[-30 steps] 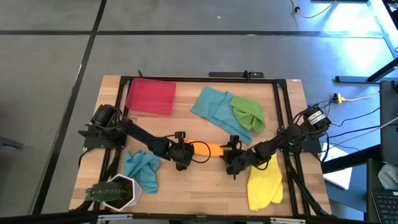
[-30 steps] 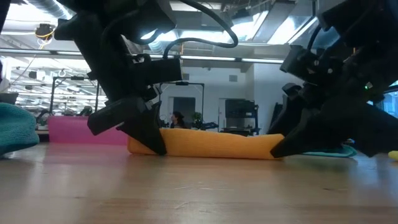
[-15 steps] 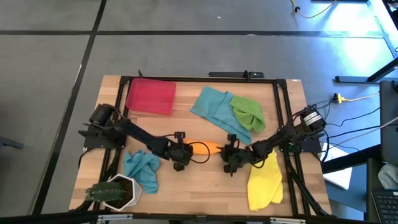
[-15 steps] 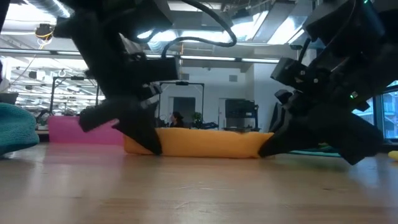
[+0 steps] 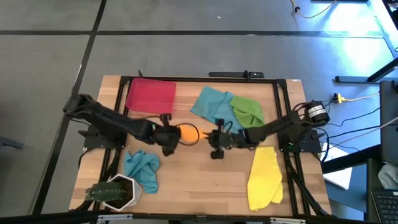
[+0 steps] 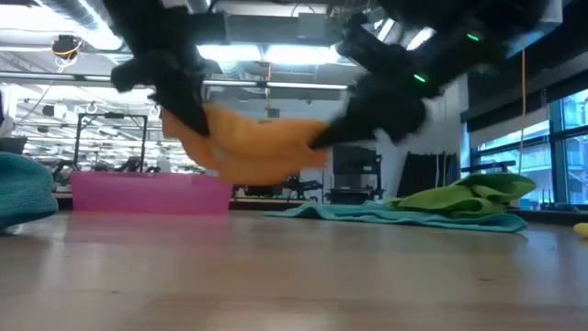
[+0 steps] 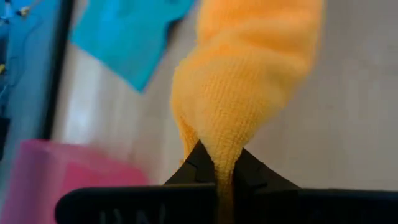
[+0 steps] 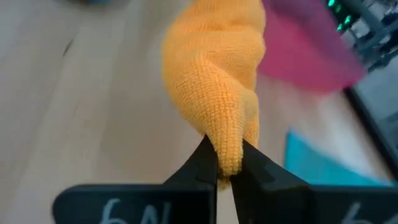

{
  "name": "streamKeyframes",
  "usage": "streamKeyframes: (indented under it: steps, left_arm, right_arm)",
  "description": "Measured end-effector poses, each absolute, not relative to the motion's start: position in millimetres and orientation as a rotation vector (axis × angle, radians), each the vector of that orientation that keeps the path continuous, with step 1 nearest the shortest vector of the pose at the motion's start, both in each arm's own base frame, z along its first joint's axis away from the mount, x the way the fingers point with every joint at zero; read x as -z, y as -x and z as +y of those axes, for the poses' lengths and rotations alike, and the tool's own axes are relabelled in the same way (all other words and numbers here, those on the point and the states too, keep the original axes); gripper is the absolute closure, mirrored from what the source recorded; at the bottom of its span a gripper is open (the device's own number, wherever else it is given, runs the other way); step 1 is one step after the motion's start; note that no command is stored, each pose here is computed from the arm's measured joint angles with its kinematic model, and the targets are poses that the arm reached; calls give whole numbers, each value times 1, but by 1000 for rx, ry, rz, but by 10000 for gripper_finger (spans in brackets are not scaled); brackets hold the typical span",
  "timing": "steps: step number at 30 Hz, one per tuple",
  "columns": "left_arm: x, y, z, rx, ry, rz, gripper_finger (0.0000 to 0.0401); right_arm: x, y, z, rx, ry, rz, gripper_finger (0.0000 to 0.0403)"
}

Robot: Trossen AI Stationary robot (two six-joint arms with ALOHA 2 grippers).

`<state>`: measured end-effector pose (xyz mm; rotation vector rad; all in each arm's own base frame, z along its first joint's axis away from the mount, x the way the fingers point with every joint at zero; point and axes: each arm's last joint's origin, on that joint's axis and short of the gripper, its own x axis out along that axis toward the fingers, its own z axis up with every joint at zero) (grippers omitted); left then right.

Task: Roll microfiber towels into tight, uniform cylinder then place into a basket
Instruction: Put the rolled orange microfiber towel into the red bin

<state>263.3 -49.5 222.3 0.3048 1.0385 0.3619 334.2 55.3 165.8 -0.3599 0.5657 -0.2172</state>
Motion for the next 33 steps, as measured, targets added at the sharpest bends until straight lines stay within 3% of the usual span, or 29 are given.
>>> streamKeyframes:
  steps: [9, 15, 20, 33]
  left_arm:
    - [-263, -215, -12, -502, -372, 1092, 401]
    - [-277, -193, 12, -601, -407, 1129, 401]
    - [-284, -182, 31, -637, -430, 1168, 401]
    - [-282, -153, 71, -804, -335, 1386, 401]
  right_arm:
    - [-224, -373, -12, 249, 356, 456, 381]
    - [-239, -378, -64, 247, 286, 368, 381]
    - [-237, -388, -88, 214, 263, 342, 381]
    - [-198, -466, -137, 157, 311, 401, 381]
